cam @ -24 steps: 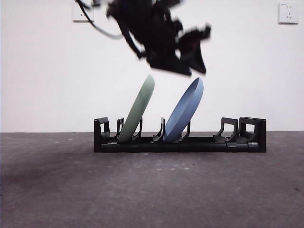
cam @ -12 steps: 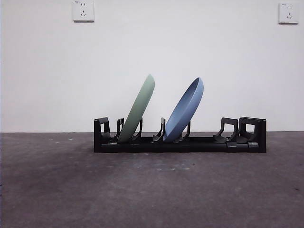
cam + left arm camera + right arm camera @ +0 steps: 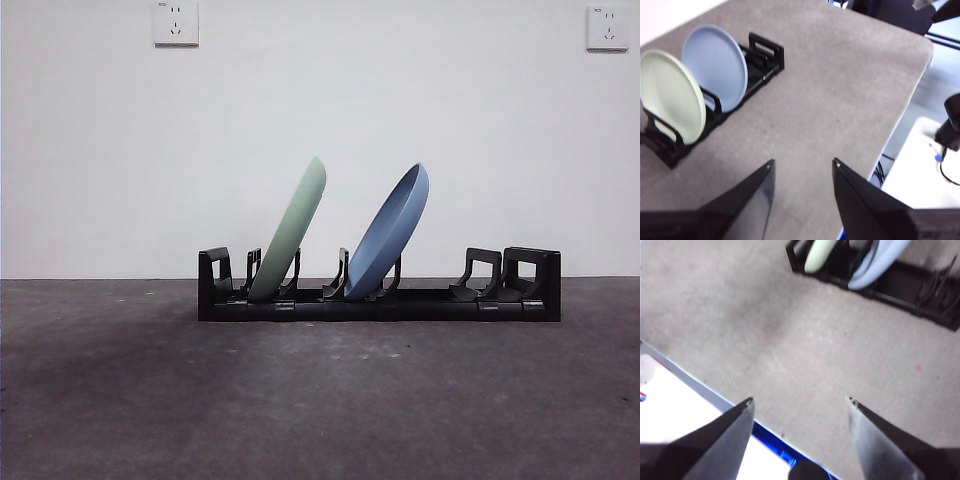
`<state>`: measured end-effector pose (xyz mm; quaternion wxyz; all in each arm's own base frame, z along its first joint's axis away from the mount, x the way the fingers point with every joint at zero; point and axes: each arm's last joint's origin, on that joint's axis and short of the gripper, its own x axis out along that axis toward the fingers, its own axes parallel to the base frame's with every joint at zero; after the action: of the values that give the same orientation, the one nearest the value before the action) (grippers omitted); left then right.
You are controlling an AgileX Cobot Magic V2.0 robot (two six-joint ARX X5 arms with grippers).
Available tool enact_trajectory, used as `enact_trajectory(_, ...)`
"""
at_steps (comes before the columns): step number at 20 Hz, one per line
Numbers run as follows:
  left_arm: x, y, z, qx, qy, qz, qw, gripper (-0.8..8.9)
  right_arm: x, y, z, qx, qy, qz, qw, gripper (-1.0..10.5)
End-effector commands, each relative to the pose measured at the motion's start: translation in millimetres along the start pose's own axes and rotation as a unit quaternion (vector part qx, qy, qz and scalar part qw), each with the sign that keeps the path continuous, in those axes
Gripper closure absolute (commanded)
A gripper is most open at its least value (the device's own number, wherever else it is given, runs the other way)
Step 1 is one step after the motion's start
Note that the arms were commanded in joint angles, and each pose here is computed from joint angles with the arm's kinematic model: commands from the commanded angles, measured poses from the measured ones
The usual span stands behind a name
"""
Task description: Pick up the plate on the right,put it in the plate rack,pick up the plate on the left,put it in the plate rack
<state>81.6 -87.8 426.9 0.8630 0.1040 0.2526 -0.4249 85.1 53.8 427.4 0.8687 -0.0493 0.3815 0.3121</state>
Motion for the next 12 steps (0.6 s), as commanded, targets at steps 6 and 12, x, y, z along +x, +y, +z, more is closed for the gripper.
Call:
enact_trajectory(6, 9.9, 0.7, 0.1, -0.007, 0.028, -0.002, 1.000, 6.25, 10.4, -1.9, -6.5, 0.003, 0.032, 0.002, 0.999, 6.4)
enact_trajectory(12, 13.4, 1.1, 1.1, -0.004, 0.032, -0.002, 0.999, 8.20, 10.4, -1.6, -6.5, 0.000, 0.032, 0.008, 0.999, 9.6)
